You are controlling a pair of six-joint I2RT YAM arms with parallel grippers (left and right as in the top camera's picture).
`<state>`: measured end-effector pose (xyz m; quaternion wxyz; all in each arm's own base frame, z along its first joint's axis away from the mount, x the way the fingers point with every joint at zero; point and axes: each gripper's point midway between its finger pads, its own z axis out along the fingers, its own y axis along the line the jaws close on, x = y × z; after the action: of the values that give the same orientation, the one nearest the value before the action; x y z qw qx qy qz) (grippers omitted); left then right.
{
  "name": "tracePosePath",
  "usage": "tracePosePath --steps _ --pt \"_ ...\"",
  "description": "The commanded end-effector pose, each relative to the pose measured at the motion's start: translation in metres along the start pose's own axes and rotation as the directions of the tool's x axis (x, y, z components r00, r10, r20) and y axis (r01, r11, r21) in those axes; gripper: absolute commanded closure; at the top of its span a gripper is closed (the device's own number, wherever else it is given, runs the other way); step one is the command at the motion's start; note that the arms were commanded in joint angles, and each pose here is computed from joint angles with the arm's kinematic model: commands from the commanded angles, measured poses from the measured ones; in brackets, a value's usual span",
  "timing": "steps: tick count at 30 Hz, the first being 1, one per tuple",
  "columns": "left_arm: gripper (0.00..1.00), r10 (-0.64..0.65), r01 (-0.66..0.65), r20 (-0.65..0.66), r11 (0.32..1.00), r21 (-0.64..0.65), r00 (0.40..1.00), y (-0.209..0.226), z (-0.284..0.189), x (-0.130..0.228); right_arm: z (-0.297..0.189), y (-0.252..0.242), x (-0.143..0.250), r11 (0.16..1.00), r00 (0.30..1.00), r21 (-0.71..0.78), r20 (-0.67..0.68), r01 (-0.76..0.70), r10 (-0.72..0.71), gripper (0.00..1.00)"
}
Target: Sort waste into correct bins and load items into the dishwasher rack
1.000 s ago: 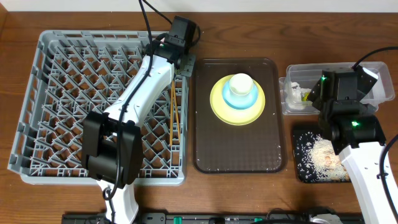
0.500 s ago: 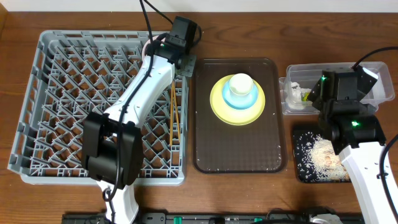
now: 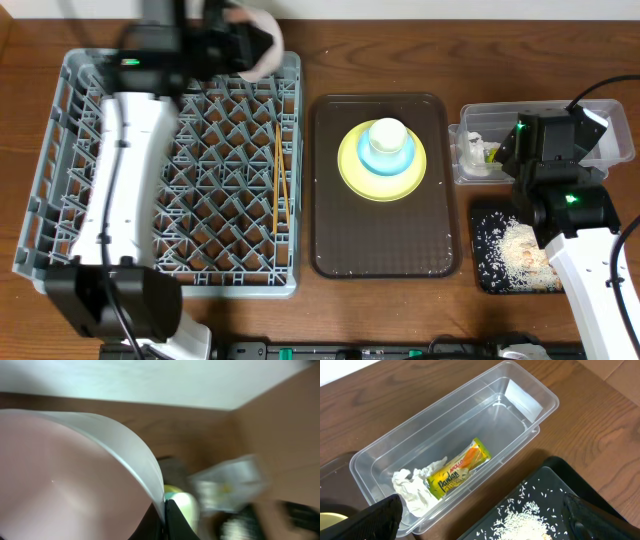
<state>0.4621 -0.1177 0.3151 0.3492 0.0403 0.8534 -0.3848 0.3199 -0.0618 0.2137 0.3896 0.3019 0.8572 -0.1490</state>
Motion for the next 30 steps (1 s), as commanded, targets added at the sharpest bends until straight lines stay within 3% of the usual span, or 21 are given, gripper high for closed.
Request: tracePosePath --steps 1,5,8,15,23,30 --pt "0.94 -0.127 0.175 -0.149 0.909 0.377 0.981 -0.016 -0.010 0.012 -0.003 -0.003 -0.006 1.000 1.000 0.007 0.019 -0.024 0.024 0.01" --pt "0.93 -0.209 0.320 -0.256 0.770 0.551 0.944 0.004 -0.013 0.009 -0.003 -0.003 -0.006 1.000 1.000 0.007 0.019 -0.024 0.024 0.01" --pt "0.92 -0.311 0.439 -0.319 0.738 0.512 0.895 0.032 0.004 0.012 -0.003 -0.003 -0.006 1.000 1.000 0.007 0.019 -0.024 0.024 0.01" --pt "0.92 -0.350 0.490 -0.353 0.719 0.492 0.868 0.059 0.030 0.021 -0.003 -0.003 -0.006 1.000 1.000 0.007 0.019 -0.024 0.024 0.01" --pt "0.92 -0.299 0.465 -0.376 0.727 0.506 0.877 0.042 0.048 0.029 -0.003 -0.003 -0.006 1.000 1.000 0.007 0.019 -0.024 0.024 0.01" --pt "0.91 -0.340 0.487 -0.374 0.756 0.437 0.863 0.054 0.065 0.043 -0.003 -0.003 -0.006 1.000 1.000 0.007 0.019 -0.024 0.024 0.01"
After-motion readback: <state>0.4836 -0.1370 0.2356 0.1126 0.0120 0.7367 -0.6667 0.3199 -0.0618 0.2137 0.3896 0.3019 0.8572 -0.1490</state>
